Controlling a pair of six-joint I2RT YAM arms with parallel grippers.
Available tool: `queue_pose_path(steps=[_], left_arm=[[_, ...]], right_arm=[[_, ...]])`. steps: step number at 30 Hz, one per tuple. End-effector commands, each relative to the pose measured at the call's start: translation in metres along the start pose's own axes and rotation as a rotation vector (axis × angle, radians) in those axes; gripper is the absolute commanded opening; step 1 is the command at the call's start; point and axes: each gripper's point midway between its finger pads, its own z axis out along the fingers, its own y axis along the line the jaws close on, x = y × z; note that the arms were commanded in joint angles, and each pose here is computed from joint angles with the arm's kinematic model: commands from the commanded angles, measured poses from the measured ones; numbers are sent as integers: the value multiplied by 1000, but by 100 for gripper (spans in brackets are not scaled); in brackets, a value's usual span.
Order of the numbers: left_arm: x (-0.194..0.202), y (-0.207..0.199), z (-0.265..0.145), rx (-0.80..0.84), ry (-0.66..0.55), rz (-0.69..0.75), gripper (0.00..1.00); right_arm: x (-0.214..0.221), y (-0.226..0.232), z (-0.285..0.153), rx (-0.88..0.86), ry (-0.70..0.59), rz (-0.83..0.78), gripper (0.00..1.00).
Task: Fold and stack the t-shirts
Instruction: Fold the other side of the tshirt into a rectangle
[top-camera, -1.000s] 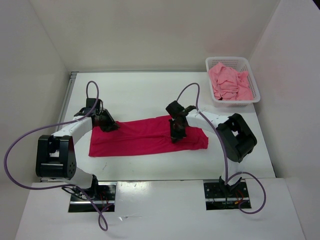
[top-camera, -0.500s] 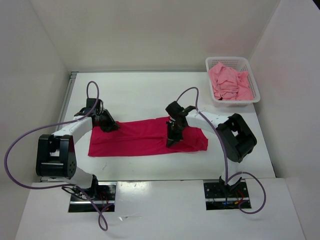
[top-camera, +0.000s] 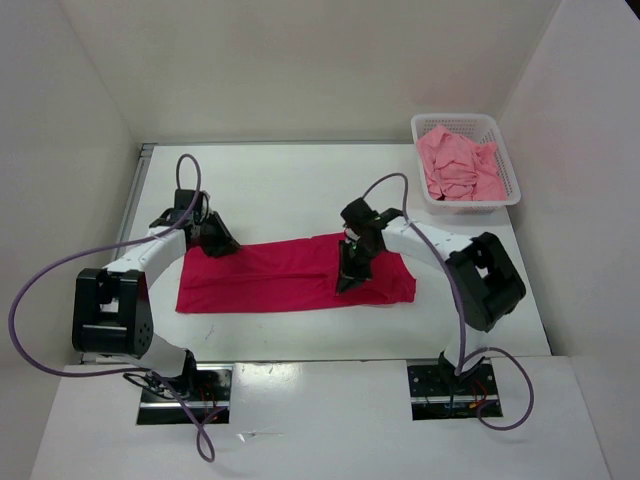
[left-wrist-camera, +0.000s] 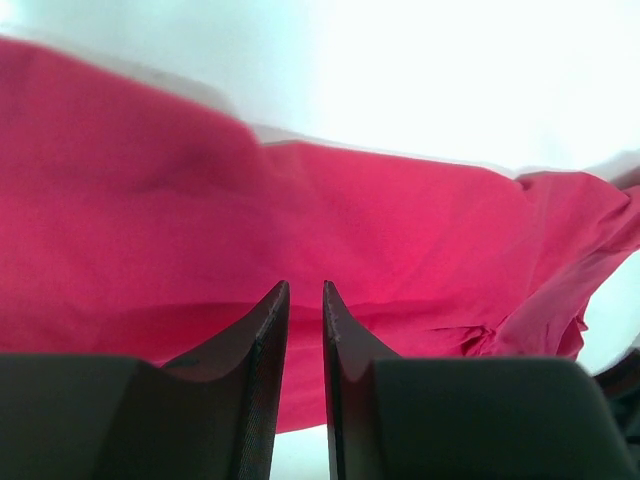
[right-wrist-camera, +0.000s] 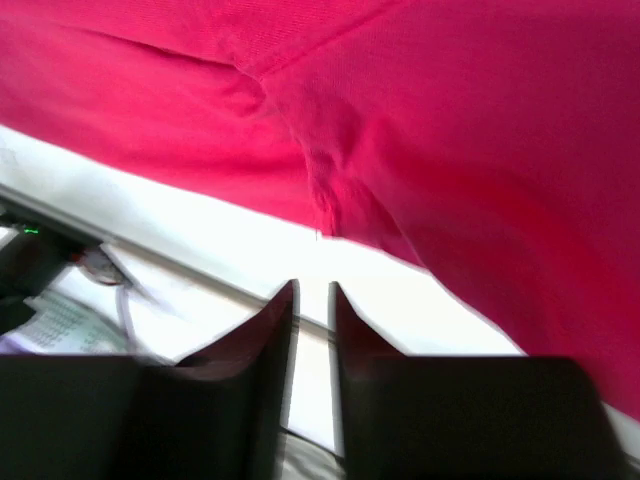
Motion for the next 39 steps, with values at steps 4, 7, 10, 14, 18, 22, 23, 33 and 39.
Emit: queue_pose_path(steps=[4, 7, 10, 14, 18, 22, 23, 33, 39], left_arm=[[2, -39, 8, 36, 12, 147, 28], [30, -58, 22, 65, 96, 207, 28], [41, -69, 28, 87, 125, 238, 30], [54, -75, 33, 103, 148, 255, 30], [60, -63, 41, 73, 164, 257, 31], [59, -27, 50, -13, 167, 183, 31], [57, -24, 50, -6, 168, 166, 31], [19, 0, 24, -16, 80, 17, 34], [2, -10, 15, -6, 19, 32, 35]], right_arm=[[-61, -47, -57, 39, -237, 92, 6], [-66, -75, -46, 136, -278, 132, 4], [-52, -77, -34, 102, -229, 148, 4], [-35, -88, -21, 110, -195, 187, 4], [-21, -96, -14, 116, -165, 206, 4], [-11, -95, -7, 123, -145, 235, 4], [-3, -95, -3, 130, -129, 253, 4], [-68, -63, -72, 82, -338, 174, 26], [-149, -62, -74, 47, -495, 168, 13]])
